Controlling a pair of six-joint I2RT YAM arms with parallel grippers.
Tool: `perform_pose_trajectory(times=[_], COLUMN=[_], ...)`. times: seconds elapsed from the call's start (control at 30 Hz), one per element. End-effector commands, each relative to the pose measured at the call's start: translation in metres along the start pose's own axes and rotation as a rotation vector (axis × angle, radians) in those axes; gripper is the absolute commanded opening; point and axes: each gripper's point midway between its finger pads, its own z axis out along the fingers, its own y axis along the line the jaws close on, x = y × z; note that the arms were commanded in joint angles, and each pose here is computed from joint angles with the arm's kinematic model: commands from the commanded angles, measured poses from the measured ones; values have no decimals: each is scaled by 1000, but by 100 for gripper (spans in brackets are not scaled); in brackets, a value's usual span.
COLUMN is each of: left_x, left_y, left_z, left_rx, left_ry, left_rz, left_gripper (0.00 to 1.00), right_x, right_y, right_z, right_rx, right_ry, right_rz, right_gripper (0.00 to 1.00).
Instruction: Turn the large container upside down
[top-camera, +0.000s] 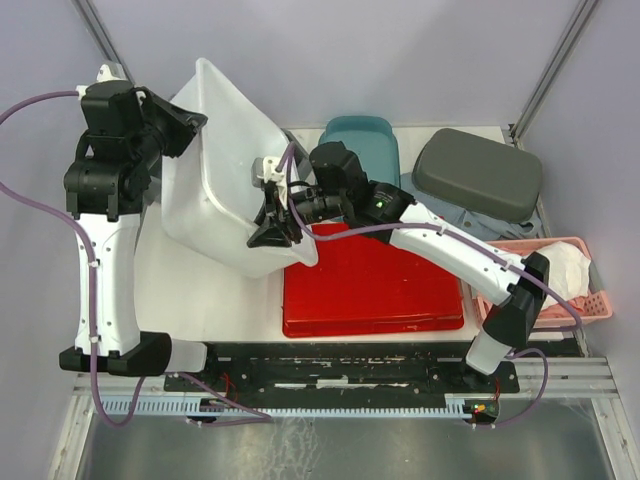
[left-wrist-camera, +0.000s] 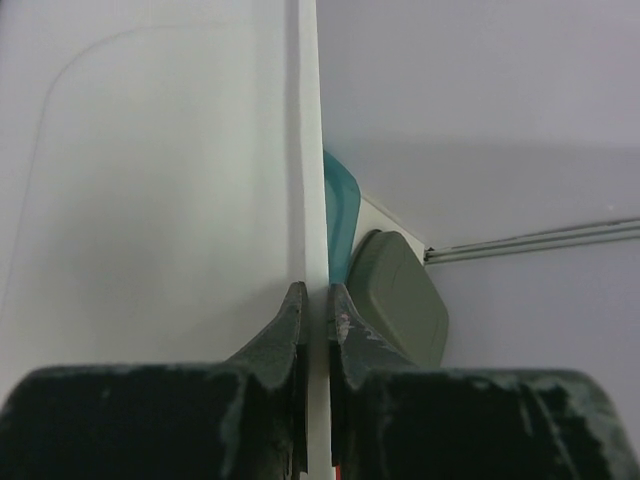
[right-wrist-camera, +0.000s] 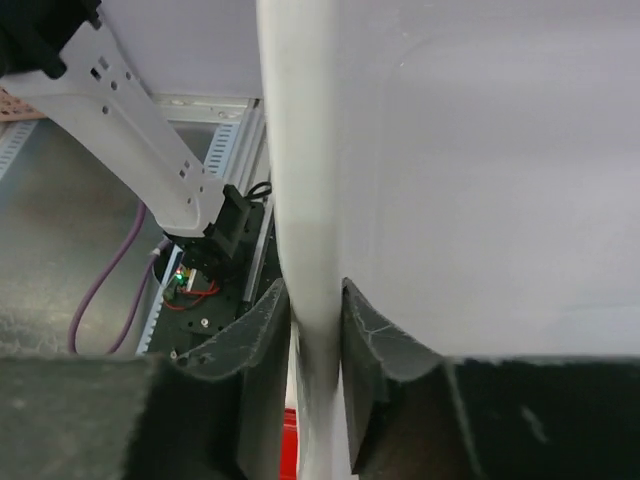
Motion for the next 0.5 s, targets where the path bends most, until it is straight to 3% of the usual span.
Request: perform_pose_trajectory(times=[0.0,0.03,0.17,0.2,0.37,0.47], left_x=[-41,-41,-44,-46,-60,-71], left_y=[-48,-48,-52,-55,-74,-81], left_z=[-29,-30,-34,-36,-59,-78], left_rx=[193,194,212,223,309,336], left_ry=[-158,-161,-173,-178,-233,-285], left_rz=[-42,-43,-40,-37,-11,7], left_gripper=[3,3,3,7,70,87], right_x=[-50,-54,-82,-93,-146,-174], right_y=[0,-1,3,5,14,21], right_z=[-11,-16,-39,-47,-91,-116], right_rx=[49,75,158,179,302,365], right_ry=[-95,-94,-144,-169,-281,-339], right_rz=[-27,-22,-39,-53,-136,-156], right_gripper=[9,3,2,2,2,2])
